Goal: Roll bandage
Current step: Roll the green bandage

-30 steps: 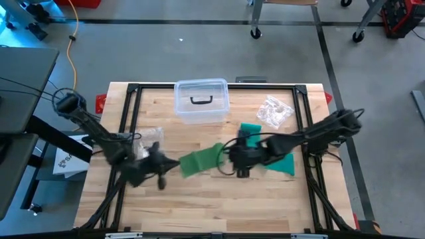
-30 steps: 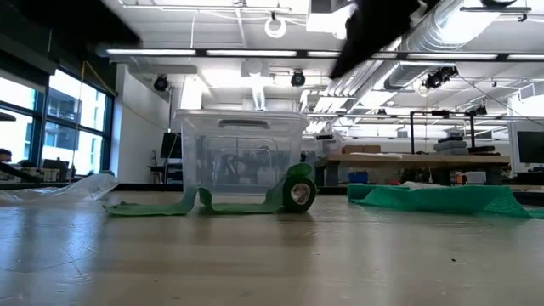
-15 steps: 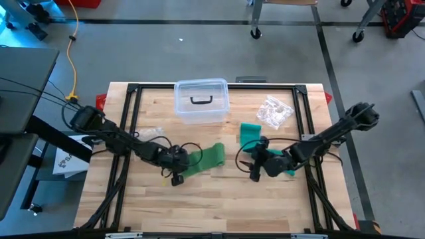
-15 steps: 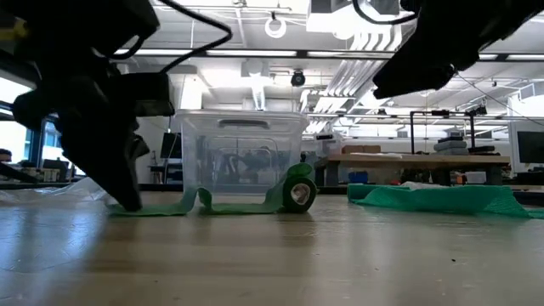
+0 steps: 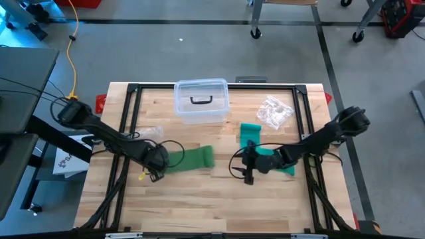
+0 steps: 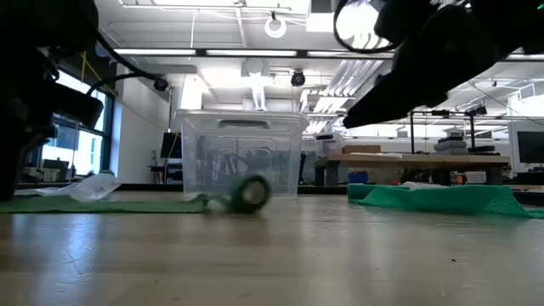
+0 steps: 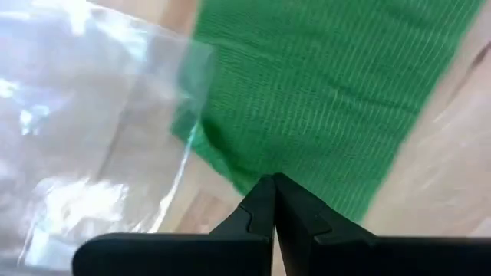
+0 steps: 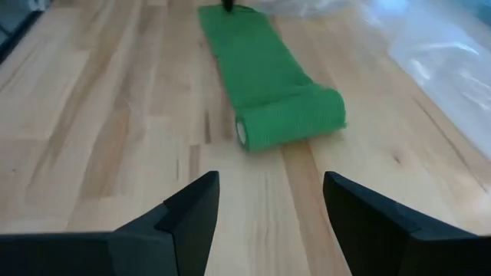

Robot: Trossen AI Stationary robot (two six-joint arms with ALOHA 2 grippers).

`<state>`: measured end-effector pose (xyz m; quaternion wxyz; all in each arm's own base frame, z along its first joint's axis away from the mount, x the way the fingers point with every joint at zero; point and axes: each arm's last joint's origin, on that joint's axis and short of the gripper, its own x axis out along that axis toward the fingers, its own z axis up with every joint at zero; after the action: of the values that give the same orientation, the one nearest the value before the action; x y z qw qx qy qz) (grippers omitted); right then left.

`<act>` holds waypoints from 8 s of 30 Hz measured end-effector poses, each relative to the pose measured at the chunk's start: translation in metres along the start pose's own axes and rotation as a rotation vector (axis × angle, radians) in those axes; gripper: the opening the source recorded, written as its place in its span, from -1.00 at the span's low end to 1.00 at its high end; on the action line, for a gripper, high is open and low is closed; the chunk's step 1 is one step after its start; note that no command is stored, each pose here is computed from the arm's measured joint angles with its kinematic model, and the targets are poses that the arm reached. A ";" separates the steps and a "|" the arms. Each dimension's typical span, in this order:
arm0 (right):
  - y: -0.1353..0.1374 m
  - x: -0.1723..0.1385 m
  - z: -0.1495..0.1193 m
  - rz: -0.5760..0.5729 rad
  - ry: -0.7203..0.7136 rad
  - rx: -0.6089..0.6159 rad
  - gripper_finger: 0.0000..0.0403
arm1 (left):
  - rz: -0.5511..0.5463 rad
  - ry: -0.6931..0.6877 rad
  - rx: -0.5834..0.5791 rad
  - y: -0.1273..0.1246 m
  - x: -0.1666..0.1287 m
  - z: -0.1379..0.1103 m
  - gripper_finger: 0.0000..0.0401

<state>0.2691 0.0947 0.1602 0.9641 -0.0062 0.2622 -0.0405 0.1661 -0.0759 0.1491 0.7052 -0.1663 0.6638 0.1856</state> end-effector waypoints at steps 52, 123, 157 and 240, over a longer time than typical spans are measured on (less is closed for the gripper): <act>-0.086 0.097 0.056 0.109 0.565 -0.054 0.12 | -0.022 -0.441 0.066 -0.010 0.035 0.080 -1.00; -0.090 0.132 0.036 0.331 0.511 -0.064 -1.00 | -0.123 -0.543 0.138 -0.039 0.003 0.082 -0.96; -0.092 0.109 0.038 0.237 0.601 -0.065 -1.00 | -0.251 -0.535 0.234 -0.031 0.042 0.128 -0.91; -0.075 0.133 0.070 0.366 0.156 -0.038 -0.66 | -0.125 -0.603 0.477 -0.038 0.012 0.108 -0.91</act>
<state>0.4135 0.0082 0.1554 0.9318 0.0264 0.3337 0.1402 0.2796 -0.0572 0.1433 0.8975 0.0243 0.4397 0.0232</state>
